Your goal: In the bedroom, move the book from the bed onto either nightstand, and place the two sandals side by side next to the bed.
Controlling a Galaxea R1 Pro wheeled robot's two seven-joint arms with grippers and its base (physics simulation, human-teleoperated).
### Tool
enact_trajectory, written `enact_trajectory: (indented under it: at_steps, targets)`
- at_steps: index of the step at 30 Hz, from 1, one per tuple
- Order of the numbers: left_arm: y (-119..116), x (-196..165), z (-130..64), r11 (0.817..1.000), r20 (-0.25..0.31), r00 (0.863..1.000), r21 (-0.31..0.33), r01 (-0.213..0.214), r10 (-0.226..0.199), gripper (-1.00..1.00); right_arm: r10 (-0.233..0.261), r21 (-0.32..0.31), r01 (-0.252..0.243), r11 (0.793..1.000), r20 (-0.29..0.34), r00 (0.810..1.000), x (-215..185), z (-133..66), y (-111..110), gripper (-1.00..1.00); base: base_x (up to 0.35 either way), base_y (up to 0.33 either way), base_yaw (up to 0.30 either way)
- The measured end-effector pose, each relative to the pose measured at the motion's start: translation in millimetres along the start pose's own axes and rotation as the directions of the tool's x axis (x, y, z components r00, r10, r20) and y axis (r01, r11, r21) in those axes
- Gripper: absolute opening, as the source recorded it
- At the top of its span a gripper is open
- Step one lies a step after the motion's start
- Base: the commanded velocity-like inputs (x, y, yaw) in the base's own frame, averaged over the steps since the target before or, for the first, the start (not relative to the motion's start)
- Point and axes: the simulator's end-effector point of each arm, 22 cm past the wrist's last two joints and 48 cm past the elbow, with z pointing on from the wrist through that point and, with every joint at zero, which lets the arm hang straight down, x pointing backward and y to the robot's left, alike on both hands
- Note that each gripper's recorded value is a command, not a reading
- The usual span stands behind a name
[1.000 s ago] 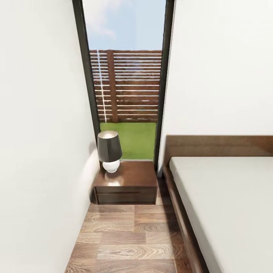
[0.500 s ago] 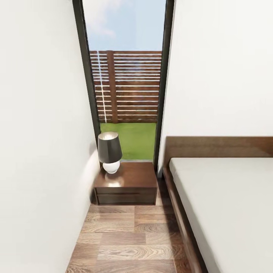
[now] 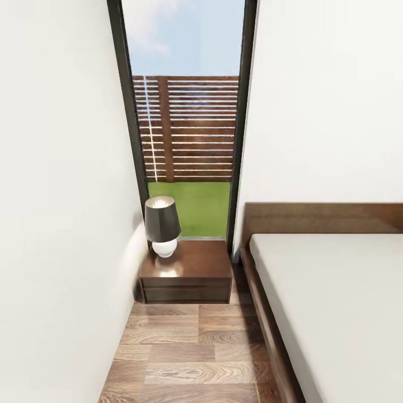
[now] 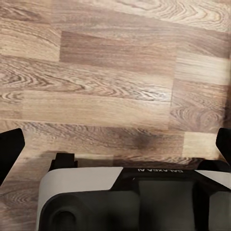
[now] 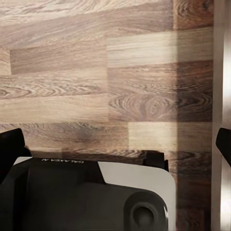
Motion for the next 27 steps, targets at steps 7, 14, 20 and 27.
enact_trajectory:
  at_steps: [7, 14, 20, 27]
  targets:
    - [-1.5, -0.7, -7.5, 1.0, 0.0, 1.0, 0.0, 0.0, 0.0, 1.0, 0.0, 0.001, 0.0, 1.0, 0.0, 1.0, -0.8, -7.6, 1.2, 1.0, 0.0, 0.0, 0.0]
    - [-2.5, -1.3, -14.8, 1.0, 0.0, 1.0, 0.0, 0.0, 0.0, 1.0, 0.0, 0.001, 0.0, 1.0, 0.0, 1.0, -1.3, -14.9, 2.5, 1.0, 0.0, 0.0, 0.0]
    - [-3.9, -1.4, -20.7, 1.0, -0.001, 1.0, 0.0, 0.0, 0.0, 1.0, 0.0, 0.001, 0.0, 1.0, 0.0, 1.0, -1.4, -20.8, 3.9, 1.0, 0.0, 0.0, 0.0]
    - [-5.0, -1.4, -27.4, 1.0, -0.001, 1.0, 0.001, 0.0, 0.0, 1.0, 0.0, 0.0, 0.0, 1.0, -0.001, 1.0, -1.3, -27.4, 5.5, 1.0, 0.0, 0.0, 0.0]
